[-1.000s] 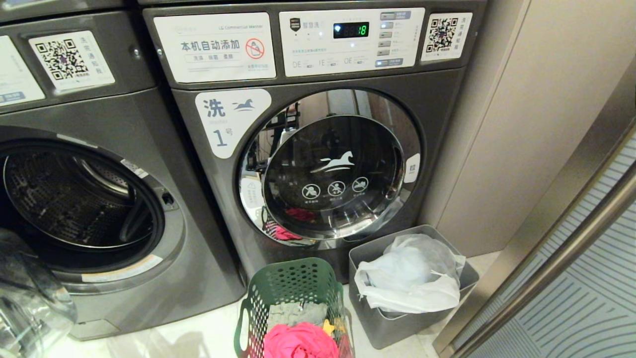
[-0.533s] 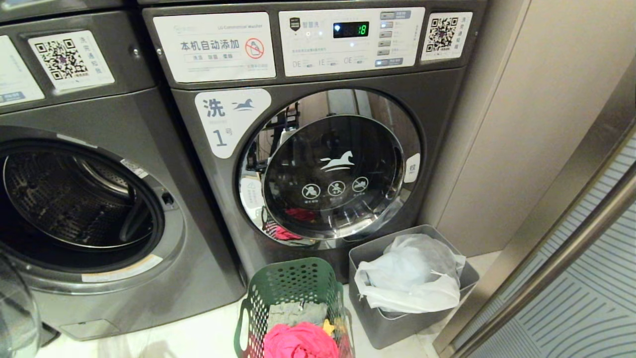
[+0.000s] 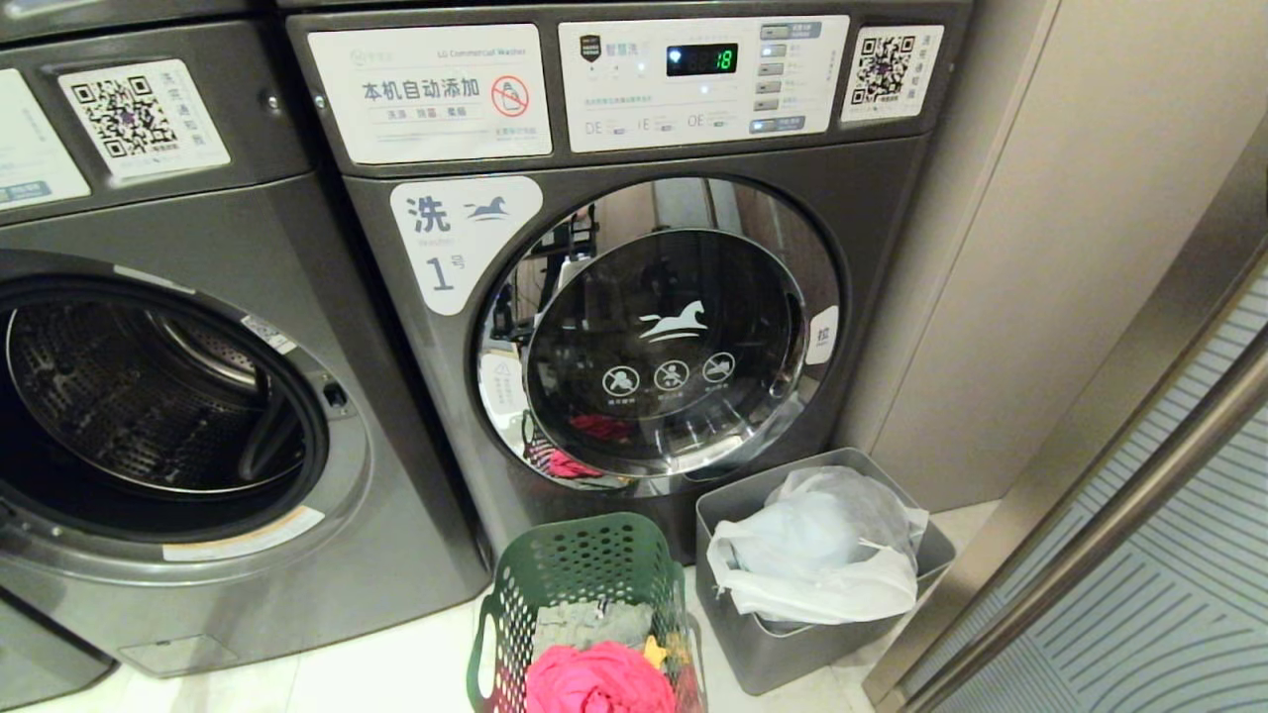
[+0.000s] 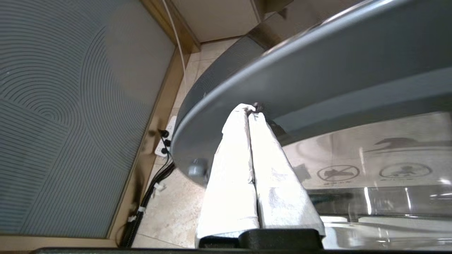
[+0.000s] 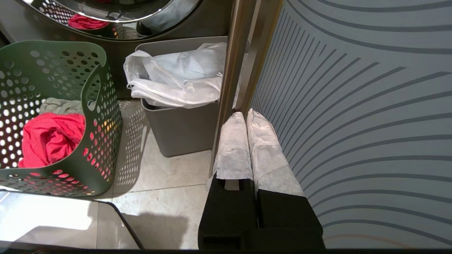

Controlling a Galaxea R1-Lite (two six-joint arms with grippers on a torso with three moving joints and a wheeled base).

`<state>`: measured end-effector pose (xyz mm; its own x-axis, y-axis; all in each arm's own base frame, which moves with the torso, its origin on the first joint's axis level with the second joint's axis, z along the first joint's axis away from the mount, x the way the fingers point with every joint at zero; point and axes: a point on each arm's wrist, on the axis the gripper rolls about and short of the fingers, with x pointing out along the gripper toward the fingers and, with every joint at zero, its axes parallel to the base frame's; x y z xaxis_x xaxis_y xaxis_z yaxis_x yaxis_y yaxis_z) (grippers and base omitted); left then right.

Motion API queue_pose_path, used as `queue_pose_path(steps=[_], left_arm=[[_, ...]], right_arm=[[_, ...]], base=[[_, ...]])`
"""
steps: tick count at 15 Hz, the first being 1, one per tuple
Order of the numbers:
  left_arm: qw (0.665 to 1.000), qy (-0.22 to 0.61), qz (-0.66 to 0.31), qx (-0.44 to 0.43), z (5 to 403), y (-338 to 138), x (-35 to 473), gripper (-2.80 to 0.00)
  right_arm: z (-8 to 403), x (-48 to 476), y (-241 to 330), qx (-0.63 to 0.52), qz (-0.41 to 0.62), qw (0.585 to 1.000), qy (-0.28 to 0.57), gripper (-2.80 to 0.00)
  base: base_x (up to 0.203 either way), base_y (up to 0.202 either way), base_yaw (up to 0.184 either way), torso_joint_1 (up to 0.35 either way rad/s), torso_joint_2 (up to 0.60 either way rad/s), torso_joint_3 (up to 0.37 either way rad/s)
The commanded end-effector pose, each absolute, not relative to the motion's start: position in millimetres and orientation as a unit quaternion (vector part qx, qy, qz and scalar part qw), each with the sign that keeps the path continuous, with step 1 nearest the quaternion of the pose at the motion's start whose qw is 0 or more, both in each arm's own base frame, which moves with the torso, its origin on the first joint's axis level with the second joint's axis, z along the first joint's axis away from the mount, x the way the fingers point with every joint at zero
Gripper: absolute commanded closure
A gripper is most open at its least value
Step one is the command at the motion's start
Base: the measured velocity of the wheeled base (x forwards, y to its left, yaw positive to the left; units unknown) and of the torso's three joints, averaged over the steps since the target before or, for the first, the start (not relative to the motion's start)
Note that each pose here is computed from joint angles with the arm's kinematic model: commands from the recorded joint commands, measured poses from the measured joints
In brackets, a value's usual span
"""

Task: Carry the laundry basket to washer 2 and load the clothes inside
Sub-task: Place the clothes into the washing machine

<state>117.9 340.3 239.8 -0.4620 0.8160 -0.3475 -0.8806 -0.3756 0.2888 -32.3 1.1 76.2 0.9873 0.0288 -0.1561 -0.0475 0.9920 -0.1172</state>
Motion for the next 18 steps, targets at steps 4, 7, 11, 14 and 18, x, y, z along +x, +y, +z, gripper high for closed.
queue_pose_path(steps=[4, 7, 11, 14, 18], left_arm=[[0.495, 0.208, 0.839, -0.085, 238.0, 371.3, 97.6, 0.00], [0.555, 0.190, 0.806, -0.080, 269.4, 323.8, 94.8, 0.00], [0.730, 0.170, 0.658, -0.066, 290.3, 206.6, 120.3, 0.00], [0.885, 0.171, 0.430, -0.050, 271.8, 102.3, 131.8, 0.00], [0.971, 0.187, 0.147, -0.032, 194.3, 14.9, 67.4, 0.00]], right_arm=[[75.8, -32.1, 1.2, -0.061, 0.020, 0.995, 0.079, 0.00], [76.2, -32.2, 1.2, -0.061, 0.020, 0.995, 0.079, 0.00], [76.2, -32.2, 1.2, -0.061, 0.020, 0.995, 0.079, 0.00], [76.1, -32.2, 1.2, -0.061, 0.020, 0.995, 0.079, 0.00], [75.9, -32.1, 1.2, -0.061, 0.020, 0.995, 0.079, 0.00]], base=[[0.000, 0.000, 0.000, 0.000, 0.00, 0.000], [0.000, 0.000, 0.000, 0.000, 0.00, 0.000], [0.000, 0.000, 0.000, 0.000, 0.00, 0.000], [0.000, 0.000, 0.000, 0.000, 0.00, 0.000], [0.000, 0.000, 0.000, 0.000, 0.00, 0.000]])
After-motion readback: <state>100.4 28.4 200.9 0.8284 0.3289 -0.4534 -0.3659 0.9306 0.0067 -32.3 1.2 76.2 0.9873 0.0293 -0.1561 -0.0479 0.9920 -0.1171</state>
